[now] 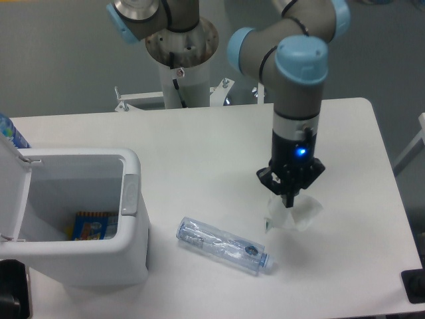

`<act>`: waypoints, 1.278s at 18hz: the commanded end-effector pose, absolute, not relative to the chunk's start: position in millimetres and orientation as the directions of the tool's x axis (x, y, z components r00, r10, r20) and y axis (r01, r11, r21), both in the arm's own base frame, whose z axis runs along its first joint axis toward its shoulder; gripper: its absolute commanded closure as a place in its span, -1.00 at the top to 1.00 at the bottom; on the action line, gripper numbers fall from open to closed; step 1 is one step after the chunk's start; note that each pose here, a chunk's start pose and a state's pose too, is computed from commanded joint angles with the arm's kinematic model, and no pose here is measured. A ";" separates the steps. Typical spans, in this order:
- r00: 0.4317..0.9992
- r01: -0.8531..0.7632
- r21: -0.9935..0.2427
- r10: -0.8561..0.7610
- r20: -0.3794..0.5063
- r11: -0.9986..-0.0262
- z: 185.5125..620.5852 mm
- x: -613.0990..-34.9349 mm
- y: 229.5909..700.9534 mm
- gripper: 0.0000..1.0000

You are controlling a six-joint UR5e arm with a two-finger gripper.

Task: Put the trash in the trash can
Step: 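Lift the tissue and carry it over the white trash bin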

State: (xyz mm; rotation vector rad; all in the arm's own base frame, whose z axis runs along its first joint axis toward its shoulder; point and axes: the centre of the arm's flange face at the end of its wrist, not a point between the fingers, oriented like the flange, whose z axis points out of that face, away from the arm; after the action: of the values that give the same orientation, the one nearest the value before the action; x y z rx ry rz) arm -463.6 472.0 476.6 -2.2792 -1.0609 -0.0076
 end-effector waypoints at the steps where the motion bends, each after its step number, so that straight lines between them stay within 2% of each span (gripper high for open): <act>1: 0.670 0.702 -0.543 0.685 0.285 -0.461 488.7 -464.0 475.3 -0.97; 5: 0.694 0.682 -0.584 0.639 0.330 -0.439 529.1 -431.4 493.9 -0.96; 8: 0.701 0.680 -0.590 0.622 0.349 -0.435 541.3 -406.8 506.7 -0.96; 16: 0.814 0.561 -0.666 0.475 0.335 -0.491 604.2 -285.8 537.4 -0.96; 23: 0.858 0.509 -0.662 0.381 0.343 -0.550 606.9 -203.8 549.7 -0.96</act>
State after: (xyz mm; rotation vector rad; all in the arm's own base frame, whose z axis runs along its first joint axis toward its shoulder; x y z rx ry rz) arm -203.8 549.7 606.9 -2.2168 -0.6421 -0.2017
